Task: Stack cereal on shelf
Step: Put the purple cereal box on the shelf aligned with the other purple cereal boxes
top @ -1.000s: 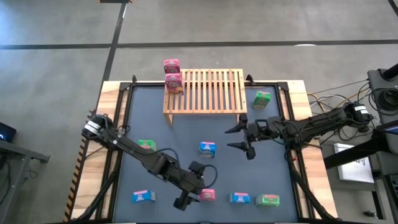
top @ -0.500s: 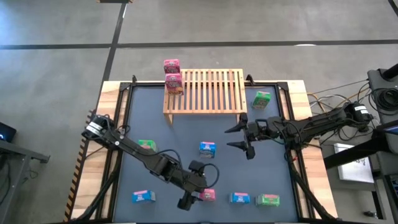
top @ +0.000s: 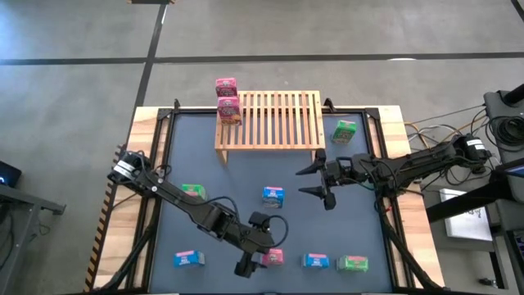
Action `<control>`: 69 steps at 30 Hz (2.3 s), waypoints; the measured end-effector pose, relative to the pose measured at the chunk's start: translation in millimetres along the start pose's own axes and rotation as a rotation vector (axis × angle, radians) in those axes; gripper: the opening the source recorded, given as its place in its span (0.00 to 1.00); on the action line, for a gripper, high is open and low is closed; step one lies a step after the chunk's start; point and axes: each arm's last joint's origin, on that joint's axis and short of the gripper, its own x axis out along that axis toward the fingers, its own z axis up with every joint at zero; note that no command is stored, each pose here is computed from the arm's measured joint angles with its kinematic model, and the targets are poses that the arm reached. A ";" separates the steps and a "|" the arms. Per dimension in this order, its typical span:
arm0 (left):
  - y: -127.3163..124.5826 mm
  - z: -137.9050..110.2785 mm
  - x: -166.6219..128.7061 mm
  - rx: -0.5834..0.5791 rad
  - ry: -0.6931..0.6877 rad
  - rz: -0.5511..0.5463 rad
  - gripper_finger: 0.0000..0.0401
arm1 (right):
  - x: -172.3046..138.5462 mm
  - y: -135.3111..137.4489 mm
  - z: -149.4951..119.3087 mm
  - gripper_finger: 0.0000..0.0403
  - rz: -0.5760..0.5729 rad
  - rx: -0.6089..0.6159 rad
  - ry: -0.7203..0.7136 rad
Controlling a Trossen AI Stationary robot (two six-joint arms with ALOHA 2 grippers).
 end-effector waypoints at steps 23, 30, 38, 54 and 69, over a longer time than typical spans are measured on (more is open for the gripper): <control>8.5 -21.2 29.3 -0.052 0.142 0.071 0.83 | -0.2 0.0 -1.0 0.58 0.000 -0.001 0.005; 8.9 -22.2 29.2 -0.051 0.150 0.081 0.68 | -0.2 0.0 -1.0 0.58 0.000 -0.001 0.005; 8.6 -22.2 29.2 -0.036 0.153 0.069 0.52 | -0.3 0.0 -1.2 0.58 0.000 -0.001 0.005; 9.9 -21.6 16.8 -0.026 0.193 0.079 0.37 | -0.8 -0.1 -3.2 0.58 0.000 0.007 0.011; 24.1 -7.4 -59.2 0.034 0.187 0.294 0.37 | -1.2 0.0 -5.1 0.58 0.000 0.015 0.019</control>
